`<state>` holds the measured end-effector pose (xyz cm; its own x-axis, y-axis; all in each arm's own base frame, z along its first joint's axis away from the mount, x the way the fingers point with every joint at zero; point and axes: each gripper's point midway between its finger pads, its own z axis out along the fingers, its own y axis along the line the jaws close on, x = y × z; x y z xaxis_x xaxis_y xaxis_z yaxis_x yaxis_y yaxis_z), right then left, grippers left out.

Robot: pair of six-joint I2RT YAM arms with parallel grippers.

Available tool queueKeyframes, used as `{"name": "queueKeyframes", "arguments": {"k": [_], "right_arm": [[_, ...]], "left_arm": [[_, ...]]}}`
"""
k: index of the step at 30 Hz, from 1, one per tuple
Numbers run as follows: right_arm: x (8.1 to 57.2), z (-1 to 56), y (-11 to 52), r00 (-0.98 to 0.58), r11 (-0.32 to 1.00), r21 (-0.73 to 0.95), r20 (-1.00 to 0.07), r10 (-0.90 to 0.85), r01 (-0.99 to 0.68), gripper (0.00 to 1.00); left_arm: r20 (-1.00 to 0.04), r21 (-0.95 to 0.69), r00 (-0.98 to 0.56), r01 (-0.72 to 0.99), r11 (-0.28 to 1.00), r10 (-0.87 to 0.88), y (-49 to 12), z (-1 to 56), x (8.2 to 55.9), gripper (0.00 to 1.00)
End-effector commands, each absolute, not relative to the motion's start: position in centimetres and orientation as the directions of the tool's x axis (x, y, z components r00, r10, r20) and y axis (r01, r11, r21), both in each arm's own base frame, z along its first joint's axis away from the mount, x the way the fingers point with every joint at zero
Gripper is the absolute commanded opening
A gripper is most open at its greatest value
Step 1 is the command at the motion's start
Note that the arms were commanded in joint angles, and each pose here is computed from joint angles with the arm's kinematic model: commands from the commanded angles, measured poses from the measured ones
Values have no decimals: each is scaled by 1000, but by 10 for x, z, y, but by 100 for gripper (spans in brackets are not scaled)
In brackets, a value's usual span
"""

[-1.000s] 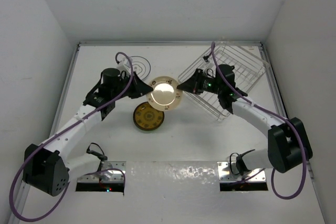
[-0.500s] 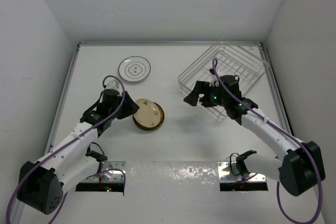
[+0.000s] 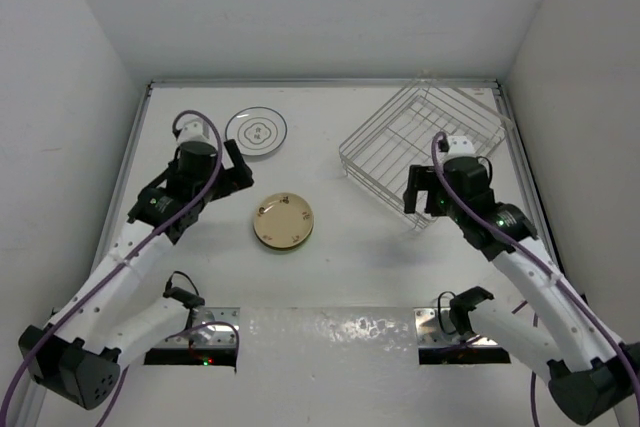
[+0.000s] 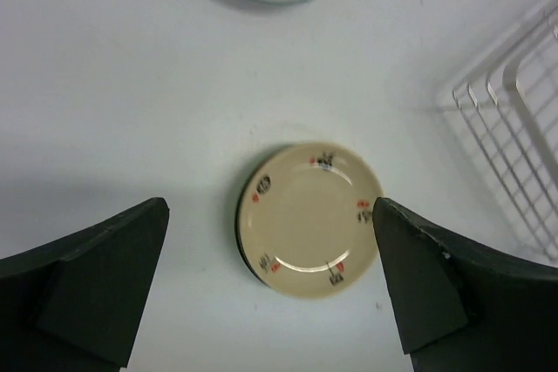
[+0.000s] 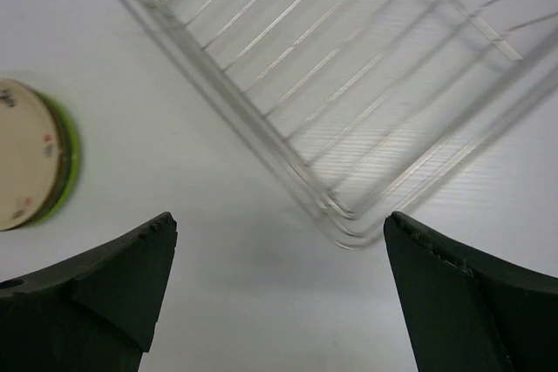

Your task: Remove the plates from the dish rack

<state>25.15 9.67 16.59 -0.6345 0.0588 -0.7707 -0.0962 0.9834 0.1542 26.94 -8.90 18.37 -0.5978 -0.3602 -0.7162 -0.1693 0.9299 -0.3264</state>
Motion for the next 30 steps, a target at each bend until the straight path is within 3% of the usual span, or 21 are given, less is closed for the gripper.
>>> {"name": "queueKeyframes", "arguments": {"k": [1,13,23,30], "right_arm": [[239,202,39,-573,997,-69,-819,-34,40,99],[182,260,-17,-470,973,-205,-872,-135,102,99],[157,260,-31,-440,972,-203,-888,-133,117,99],[157,255,-33,-435,972,-193,-893,-116,137,99]], "left_arm": [[-825,-151,-491,-287,946,-280,-39,220,268,100],[-928,-173,-229,-436,883,-295,15,263,238,100],[-928,-337,-22,-374,864,-372,30,289,198,100],[-918,-379,33,-361,852,-394,34,293,190,100]]}}
